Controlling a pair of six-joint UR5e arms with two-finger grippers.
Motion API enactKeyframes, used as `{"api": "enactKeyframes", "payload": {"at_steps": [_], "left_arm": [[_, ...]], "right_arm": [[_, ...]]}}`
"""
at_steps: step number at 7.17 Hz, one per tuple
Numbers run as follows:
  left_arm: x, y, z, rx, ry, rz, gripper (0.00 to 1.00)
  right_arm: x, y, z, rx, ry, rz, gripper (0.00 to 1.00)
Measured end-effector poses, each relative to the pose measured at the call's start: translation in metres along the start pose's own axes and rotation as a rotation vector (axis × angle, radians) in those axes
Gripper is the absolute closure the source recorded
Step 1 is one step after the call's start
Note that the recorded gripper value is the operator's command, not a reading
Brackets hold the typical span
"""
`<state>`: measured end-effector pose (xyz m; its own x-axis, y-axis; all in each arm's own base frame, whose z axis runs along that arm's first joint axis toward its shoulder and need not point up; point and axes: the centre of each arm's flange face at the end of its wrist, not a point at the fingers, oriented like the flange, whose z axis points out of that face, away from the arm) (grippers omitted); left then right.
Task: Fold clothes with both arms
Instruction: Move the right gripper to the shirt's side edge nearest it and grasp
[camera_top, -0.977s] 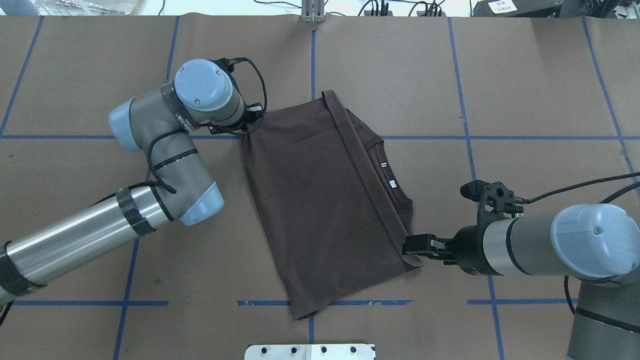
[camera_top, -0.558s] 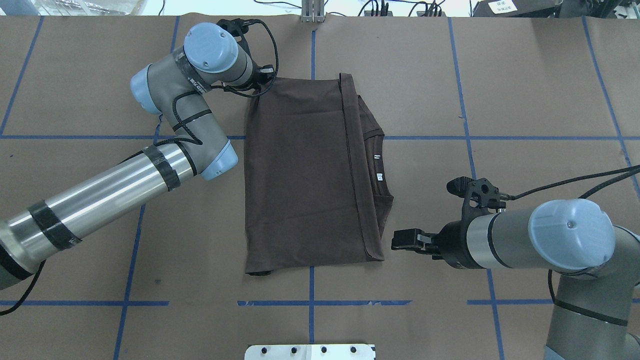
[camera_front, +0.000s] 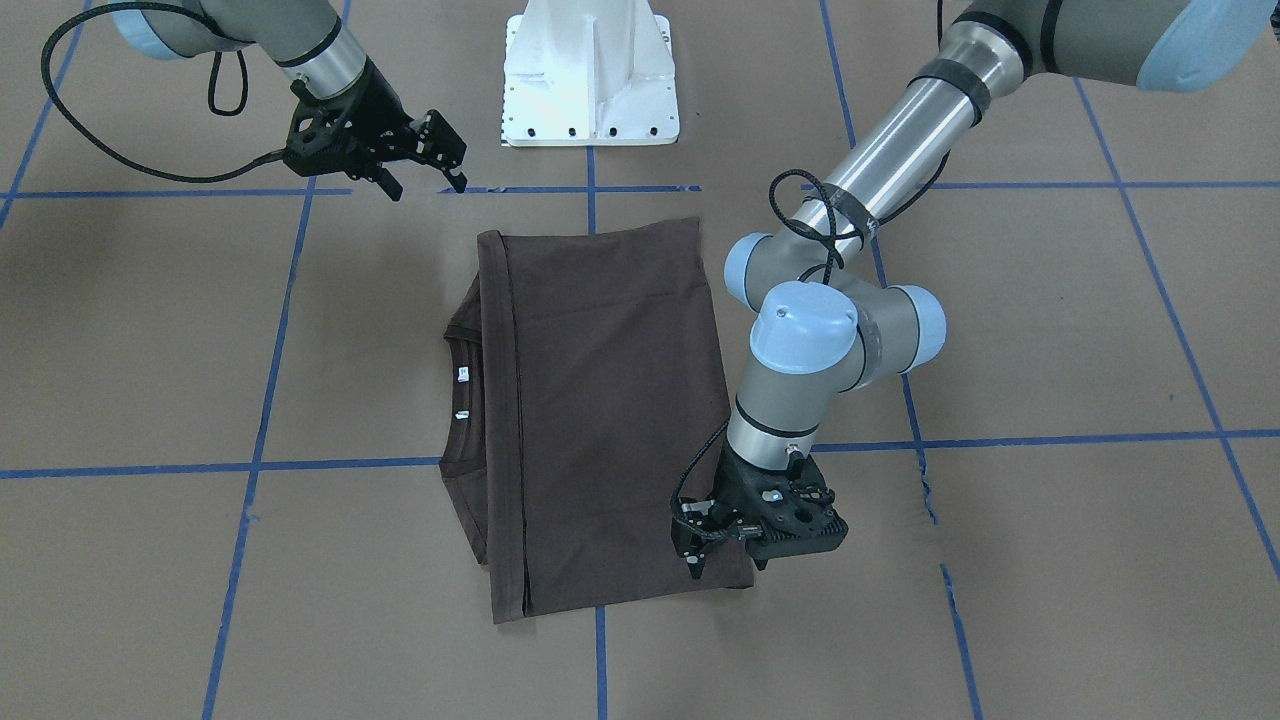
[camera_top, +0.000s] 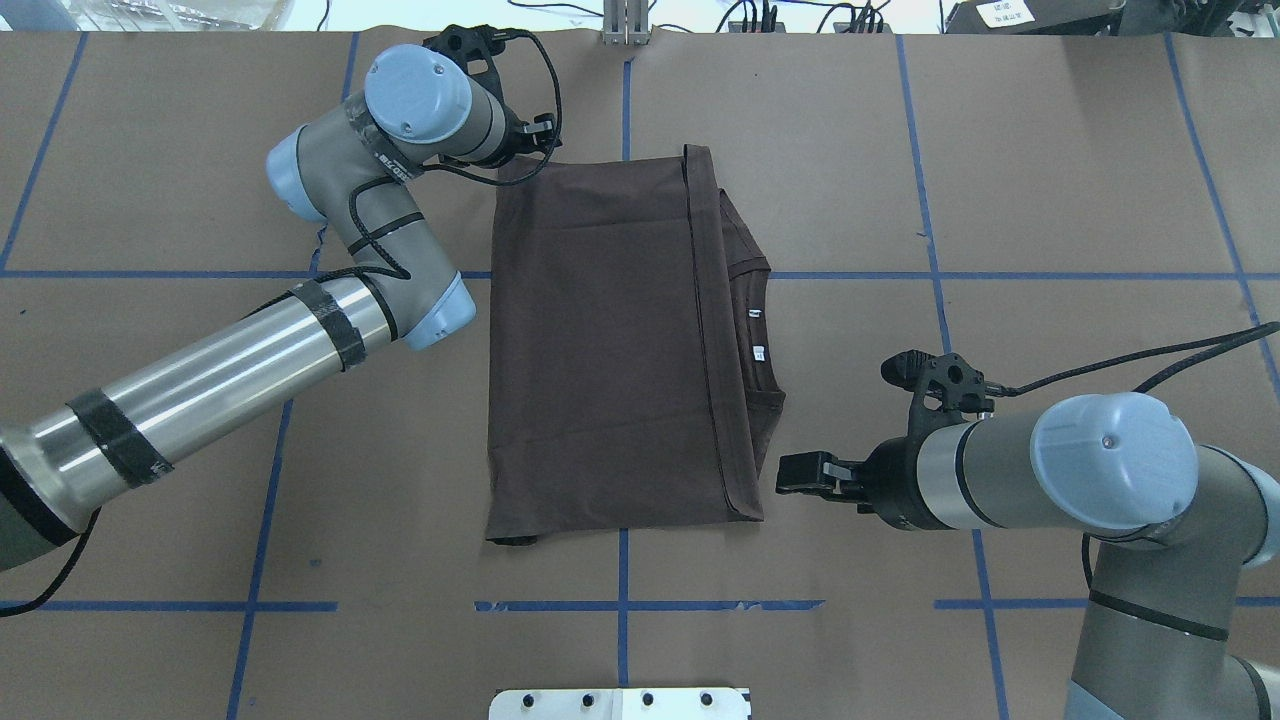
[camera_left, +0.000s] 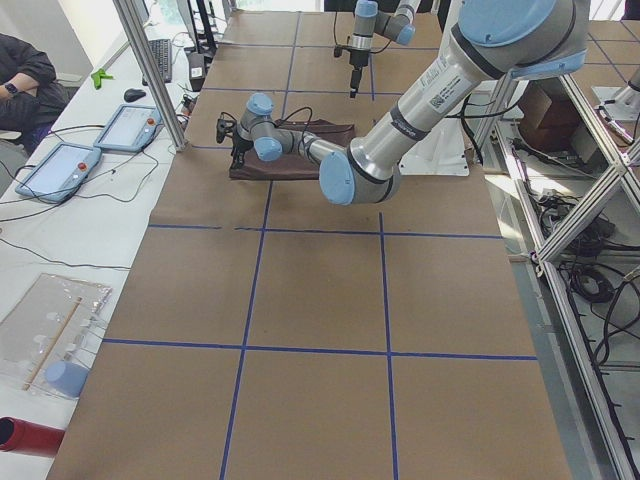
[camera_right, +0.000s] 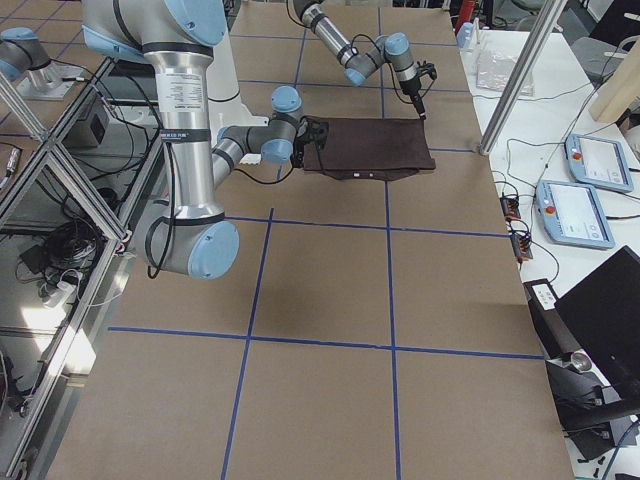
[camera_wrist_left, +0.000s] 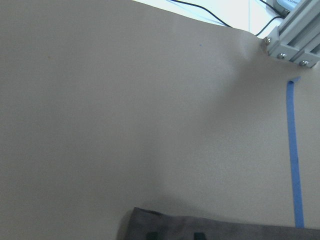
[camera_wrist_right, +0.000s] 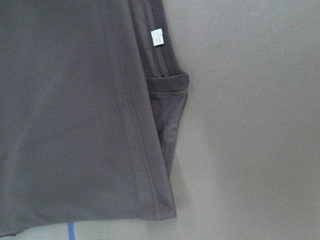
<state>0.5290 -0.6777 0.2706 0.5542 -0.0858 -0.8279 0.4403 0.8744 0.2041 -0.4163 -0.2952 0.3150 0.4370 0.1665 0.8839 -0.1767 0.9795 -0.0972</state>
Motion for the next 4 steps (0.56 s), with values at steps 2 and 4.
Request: {"api": "enactKeyframes", "payload": {"at_steps": [2,4], "left_arm": [[-0.001,0.007,-0.022,-0.062,-0.04,0.01,0.0],[-0.02,0.027,-0.071,-0.09,-0.046,0.011,0.0]], "right_arm": [[-0.019,-0.013,0.025,0.008,0.089,-0.049,0.0],[-0.07,-0.025,0.059,0.006,0.226,-0.109,0.0]]}}
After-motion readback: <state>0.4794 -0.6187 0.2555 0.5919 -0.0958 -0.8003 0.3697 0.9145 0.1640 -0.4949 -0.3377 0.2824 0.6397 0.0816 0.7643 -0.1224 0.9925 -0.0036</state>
